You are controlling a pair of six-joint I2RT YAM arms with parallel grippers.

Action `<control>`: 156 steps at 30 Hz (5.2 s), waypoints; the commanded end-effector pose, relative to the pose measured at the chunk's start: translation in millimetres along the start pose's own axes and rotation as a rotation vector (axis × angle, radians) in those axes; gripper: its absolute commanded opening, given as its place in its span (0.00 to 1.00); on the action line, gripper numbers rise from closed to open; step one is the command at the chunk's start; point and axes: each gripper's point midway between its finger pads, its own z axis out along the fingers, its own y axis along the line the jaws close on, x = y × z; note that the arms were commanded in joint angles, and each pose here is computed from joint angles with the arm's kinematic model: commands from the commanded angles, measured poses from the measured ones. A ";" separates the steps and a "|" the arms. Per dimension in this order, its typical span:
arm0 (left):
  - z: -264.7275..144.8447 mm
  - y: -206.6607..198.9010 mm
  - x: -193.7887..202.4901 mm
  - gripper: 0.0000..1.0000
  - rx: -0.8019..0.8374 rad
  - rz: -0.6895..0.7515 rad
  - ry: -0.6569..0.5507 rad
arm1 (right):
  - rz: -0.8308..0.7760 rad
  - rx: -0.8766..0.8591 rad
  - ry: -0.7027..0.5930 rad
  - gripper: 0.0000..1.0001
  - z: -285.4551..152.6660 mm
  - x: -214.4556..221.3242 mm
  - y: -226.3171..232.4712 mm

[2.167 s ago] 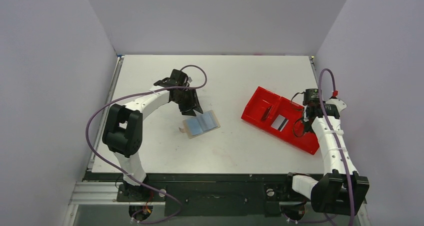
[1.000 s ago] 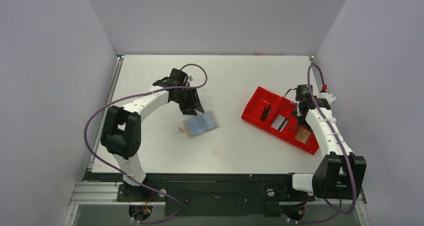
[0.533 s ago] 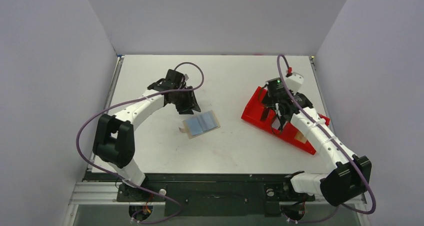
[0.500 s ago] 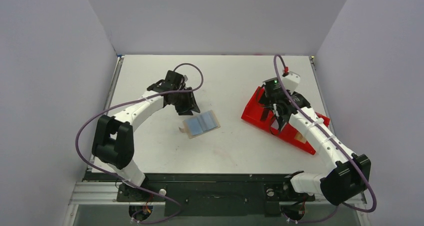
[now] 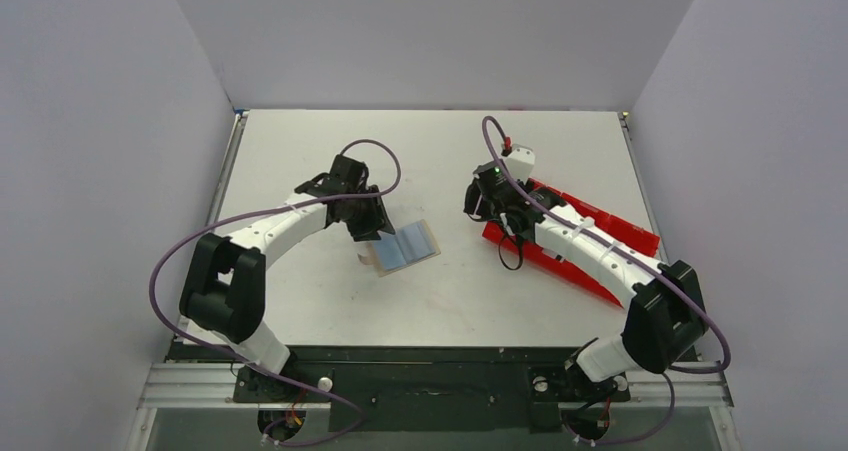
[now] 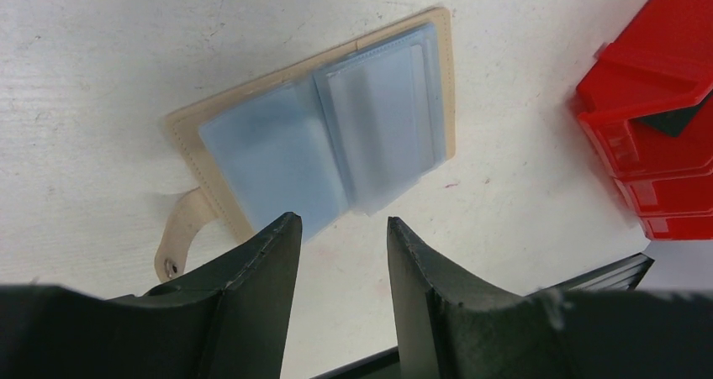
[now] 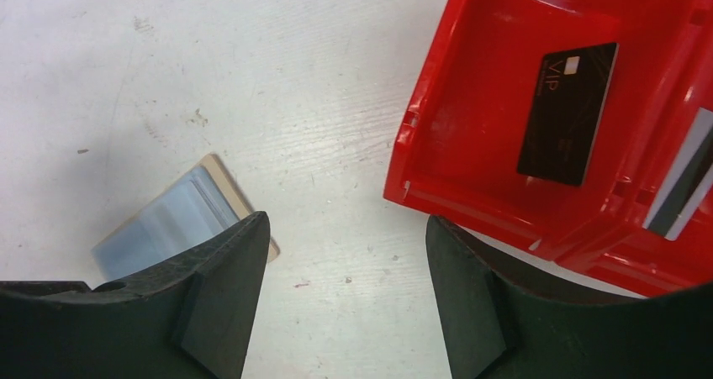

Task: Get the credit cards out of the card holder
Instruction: Remove the credit card from the card holder.

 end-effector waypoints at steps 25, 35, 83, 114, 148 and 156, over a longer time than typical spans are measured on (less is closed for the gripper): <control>53.6 8.4 -3.1 0.39 -0.075 0.003 -0.053 | -0.027 -0.134 0.053 0.62 31.5 7.7 52.9; 67.6 27.4 3.7 0.38 -0.145 0.004 -0.034 | -0.036 -0.138 0.068 0.61 36.5 12.6 56.4; 84.6 79.3 25.4 0.00 -0.330 0.008 0.019 | -0.197 -0.324 0.293 0.00 64.5 112.8 135.2; 74.3 58.9 13.8 0.00 -0.253 0.023 -0.010 | -0.144 -0.521 0.447 0.00 63.1 153.9 176.0; 24.4 11.3 -17.8 0.05 -0.046 -0.041 -0.108 | -0.052 -0.577 0.500 0.00 71.8 167.6 187.6; 55.4 10.7 -19.5 0.04 -0.006 -0.089 -0.091 | -0.053 -0.581 0.491 0.00 69.3 164.9 186.9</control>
